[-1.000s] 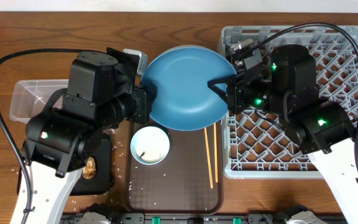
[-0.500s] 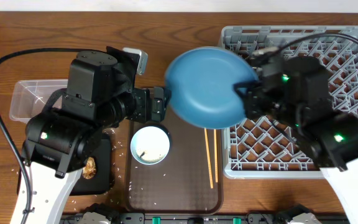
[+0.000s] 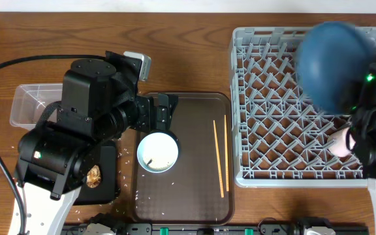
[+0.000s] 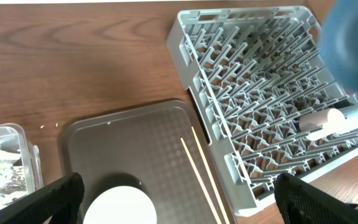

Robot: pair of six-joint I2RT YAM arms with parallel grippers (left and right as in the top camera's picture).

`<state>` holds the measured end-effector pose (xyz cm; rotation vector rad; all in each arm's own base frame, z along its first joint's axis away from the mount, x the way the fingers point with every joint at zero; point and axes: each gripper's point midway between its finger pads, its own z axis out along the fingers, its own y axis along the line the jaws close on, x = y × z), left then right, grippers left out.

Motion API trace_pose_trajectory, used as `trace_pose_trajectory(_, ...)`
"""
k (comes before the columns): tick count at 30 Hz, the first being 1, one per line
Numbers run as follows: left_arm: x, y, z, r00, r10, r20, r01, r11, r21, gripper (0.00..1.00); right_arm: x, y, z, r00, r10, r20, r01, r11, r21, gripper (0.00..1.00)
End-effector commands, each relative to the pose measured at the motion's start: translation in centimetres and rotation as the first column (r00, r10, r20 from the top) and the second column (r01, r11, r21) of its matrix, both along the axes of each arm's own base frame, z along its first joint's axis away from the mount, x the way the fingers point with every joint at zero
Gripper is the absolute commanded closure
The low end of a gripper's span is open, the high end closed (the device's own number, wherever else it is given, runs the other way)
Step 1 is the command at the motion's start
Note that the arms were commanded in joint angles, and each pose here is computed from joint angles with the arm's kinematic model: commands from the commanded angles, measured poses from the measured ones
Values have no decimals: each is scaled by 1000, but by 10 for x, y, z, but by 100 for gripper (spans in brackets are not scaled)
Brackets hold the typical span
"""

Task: Sort waste into correct bins and load items into the dishwasher rack
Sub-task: 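Place the blue plate upright in the dish rack with the right gripper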

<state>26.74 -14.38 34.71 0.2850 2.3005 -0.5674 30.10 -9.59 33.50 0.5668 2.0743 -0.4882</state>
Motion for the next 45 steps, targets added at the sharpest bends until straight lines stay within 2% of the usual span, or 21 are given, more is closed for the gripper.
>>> trace_pose_trajectory(1, -3, -1, 7, 1000, -11, 15, 11, 1000, -8, 2, -11, -42, 13, 972, -234, 14, 234, 959, -162, 99)
trace_pose_trajectory(6, -6, 0, 3, 1000, -12, -2, 12, 1000, -2, 2, 8, -54, 2, 957, -284, -53, 259, 927, -271, 99)
trace_pose_trajectory(13, -10, 1, -2, 1000, -11, -29, 12, 1000, 8, 2, 49, -62, -36, 932, -299, -205, 200, 896, -397, 99)
trace_pose_trajectory(19, -13, 3, -5, 999, -11, -47, 12, 1000, 15, 2, 70, -64, -80, 897, -306, -318, 156, 894, -421, 99)
trace_pose_trajectory(26, -14, 3, -7, 998, -11, -55, 12, 1000, 18, 2, 81, -63, -112, 879, -313, -361, 154, 901, -405, 99)
trace_pose_trajectory(28, -14, 3, -7, 998, -11, -55, 12, 1000, 18, 2, 85, -60, -123, 874, -289, -390, 130, 914, -385, 93)
trace_pose_trajectory(29, -15, 3, -7, 998, -11, -57, 12, 1000, 19, 2, 86, -59, -128, 871, -277, -405, 118, 919, -375, 86)
trace_pose_trajectory(30, -15, 3, -7, 998, -11, -58, 12, 1000, 19, 2, 86, -58, -131, 869, -270, -416, 110, 923, -369, 75)
trace_pose_trajectory(31, -15, 3, -8, 998, -11, -61, 12, 1000, 20, 2, 86, -57, -133, 866, -265, -424, 104, 925, -364, 50)
trace_pose_trajectory(34, -16, 4, -8, 998, -11, -64, 12, 1000, 21, 2, 87, -56, -129, 872, -258, -415, 101, 926, -363, 26)
trace_pose_trajectory(35, -16, 4, -8, 998, -10, -64, 12, 1000, 21, 2, 87, -54, -127, 874, -249, -418, 88, 926, -366, 21)
trace_pose_trajectory(38, -16, 4, -8, 998, -15, -60, 17, 999, 27, 2, 92, -39, -125, 876, -158, -455, -9, 939, -344, 18)
trace_pose_trajectory(42, -15, 4, -9, 998, -42, -43, 44, 998, 51, 2, 101, 17, -133, 822, 184, -540, -326, 928, -180, 16)
trace_pose_trajectory(45, -16, 4, -9, 998, -42, -43, 44, 998, 50, 2, 103, 52, -129, 793, 347, -501, -443, 893, -83, 15)
